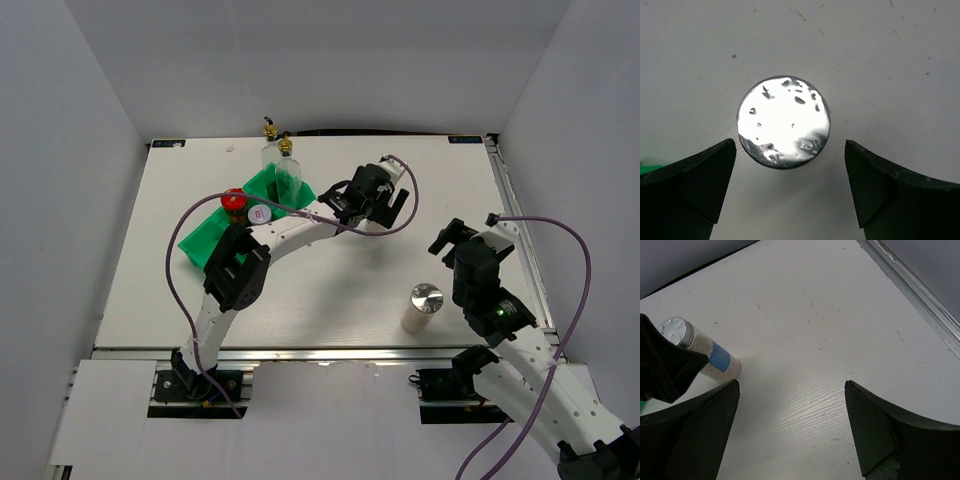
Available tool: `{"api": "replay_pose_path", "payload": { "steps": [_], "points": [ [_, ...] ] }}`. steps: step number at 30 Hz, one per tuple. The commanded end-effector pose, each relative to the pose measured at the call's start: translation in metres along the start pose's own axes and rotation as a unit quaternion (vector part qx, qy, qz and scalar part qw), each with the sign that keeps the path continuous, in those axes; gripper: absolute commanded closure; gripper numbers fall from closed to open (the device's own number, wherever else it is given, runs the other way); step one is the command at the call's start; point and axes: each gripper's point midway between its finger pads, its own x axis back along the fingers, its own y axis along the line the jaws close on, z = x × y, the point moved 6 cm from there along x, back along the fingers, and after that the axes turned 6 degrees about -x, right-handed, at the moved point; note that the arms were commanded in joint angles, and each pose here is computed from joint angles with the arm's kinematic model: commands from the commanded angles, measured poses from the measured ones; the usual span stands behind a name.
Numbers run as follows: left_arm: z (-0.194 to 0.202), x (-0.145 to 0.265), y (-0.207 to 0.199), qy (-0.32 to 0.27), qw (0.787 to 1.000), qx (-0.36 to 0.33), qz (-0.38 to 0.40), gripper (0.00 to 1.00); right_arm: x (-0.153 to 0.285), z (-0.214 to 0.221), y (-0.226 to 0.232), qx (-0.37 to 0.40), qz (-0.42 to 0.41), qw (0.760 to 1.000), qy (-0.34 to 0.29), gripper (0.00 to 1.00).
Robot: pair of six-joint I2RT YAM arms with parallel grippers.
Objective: Organize the condiment bottles
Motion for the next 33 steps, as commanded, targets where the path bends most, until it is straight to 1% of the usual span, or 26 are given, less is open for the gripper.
{"api": "replay_pose_path", "payload": {
  "steps": [1, 3, 6, 7, 10, 11, 13, 14, 15, 16, 17, 18, 19, 20, 21, 22, 23, 24, 25, 26, 27, 28, 29, 30, 32, 33],
  "points": [
    [-0.028, 0.005, 0.002, -0.040, 0.999, -0.004, -0.006, 0.02, -0.001, -0.009, -0.001, -0.015, 0.006, 1.000, -0.027, 0.10],
    [-0.030, 0.001, 0.004, -0.042, 0.999, -0.003, -0.018, 0.02, -0.001, -0.009, -0.001, -0.015, 0.005, 1.000, -0.027, 0.11],
    [-0.031, -0.008, 0.004, -0.046, 0.999, -0.003, -0.025, 0.06, -0.002, -0.009, -0.001, -0.013, 0.003, 1.000, -0.026, 0.10],
    [-0.027, -0.013, 0.003, -0.039, 0.999, -0.005, -0.027, 0.15, -0.002, -0.008, -0.001, -0.012, 0.004, 1.000, -0.026, 0.11],
    [-0.033, -0.015, 0.001, -0.041, 0.999, -0.002, -0.021, 0.32, -0.001, -0.009, -0.001, -0.012, 0.003, 1.000, -0.027, 0.11],
    [-0.033, -0.014, 0.001, -0.041, 0.999, -0.001, -0.019, 0.43, -0.001, -0.008, -0.001, -0.011, 0.003, 1.000, -0.027, 0.11],
    [-0.032, -0.011, 0.001, -0.037, 0.999, 0.001, -0.020, 0.56, -0.001, -0.009, -0.002, -0.013, 0.004, 0.999, -0.029, 0.11],
    [-0.037, -0.005, 0.003, -0.041, 0.999, 0.007, -0.022, 0.71, 0.000, -0.009, -0.002, -0.013, 0.002, 0.999, -0.029, 0.11],
    [-0.037, -0.001, 0.004, -0.038, 0.999, 0.008, -0.023, 0.78, 0.000, -0.009, -0.002, -0.014, 0.002, 0.999, -0.030, 0.11],
    [-0.036, 0.004, 0.005, -0.034, 0.999, 0.008, -0.025, 0.78, 0.000, -0.009, -0.002, -0.013, 0.001, 0.999, -0.030, 0.10],
    [-0.050, 0.021, 0.009, -0.050, 0.998, 0.018, -0.027, 0.93, 0.000, -0.009, -0.002, -0.014, 0.001, 0.999, -0.032, 0.11],
    [-0.039, 0.017, 0.008, -0.039, 0.999, 0.019, -0.028, 0.93, -0.001, -0.008, -0.003, -0.013, 0.002, 0.999, -0.032, 0.11],
    [-0.042, 0.035, 0.012, -0.048, 0.998, 0.025, -0.029, 0.96, -0.001, -0.008, -0.003, -0.012, 0.001, 0.999, -0.032, 0.11],
    [-0.061, 0.064, 0.018, -0.078, 0.996, 0.041, -0.028, 0.97, -0.002, -0.007, -0.003, -0.010, 0.003, 0.999, -0.031, 0.11],
    [-0.062, 0.078, 0.020, -0.087, 0.995, 0.047, -0.027, 0.98, -0.003, -0.006, -0.003, -0.008, 0.005, 0.999, -0.030, 0.10],
    [-0.042, 0.083, 0.021, -0.078, 0.995, 0.051, -0.027, 0.99, -0.004, -0.006, -0.003, -0.007, 0.006, 1.000, -0.029, 0.10],
    [-0.040, 0.097, 0.023, -0.086, 0.994, 0.069, -0.028, 1.00, -0.004, -0.005, -0.003, -0.003, 0.007, 1.000, -0.027, 0.11],
    [-0.057, 0.134, 0.031, -0.128, 0.988, 0.087, -0.028, 1.00, -0.005, -0.005, -0.004, -0.001, 0.012, 1.000, -0.027, 0.11],
    [-0.024, 0.139, 0.032, -0.105, 0.990, 0.089, -0.033, 1.00, -0.005, -0.005, -0.004, 0.000, 0.014, 1.000, -0.027, 0.10],
    [-0.018, 0.153, 0.035, -0.112, 0.986, 0.114, -0.040, 1.00, -0.005, -0.005, -0.005, 0.001, 0.017, 0.999, -0.028, 0.11],
    [-0.013, 0.167, 0.044, -0.120, 0.982, 0.130, -0.067, 1.00, -0.005, -0.005, -0.005, 0.000, 0.019, 0.999, -0.029, 0.11],
    [-0.017, 0.198, 0.055, -0.144, 0.975, 0.149, -0.086, 1.00, -0.006, -0.005, -0.007, -0.001, 0.022, 0.999, -0.030, 0.11],
    [0.001, 0.204, 0.060, -0.130, 0.971, 0.168, -0.107, 1.00, -0.005, -0.006, -0.006, -0.003, 0.020, 0.999, -0.033, 0.11],
    [0.007, 0.215, 0.066, -0.130, 0.967, 0.179, -0.128, 1.00, -0.006, -0.006, -0.006, -0.003, 0.020, 0.999, -0.032, 0.11],
    [0.023, 0.241, 0.087, -0.118, 0.949, 0.204, -0.208, 1.00, -0.006, -0.006, -0.006, -0.003, 0.019, 0.999, -0.033, 0.11],
    [0.037, 0.250, 0.095, -0.091, 0.944, 0.202, -0.243, 1.00, -0.006, -0.006, -0.006, -0.003, 0.020, 0.999, -0.033, 0.11]
  ]
}}
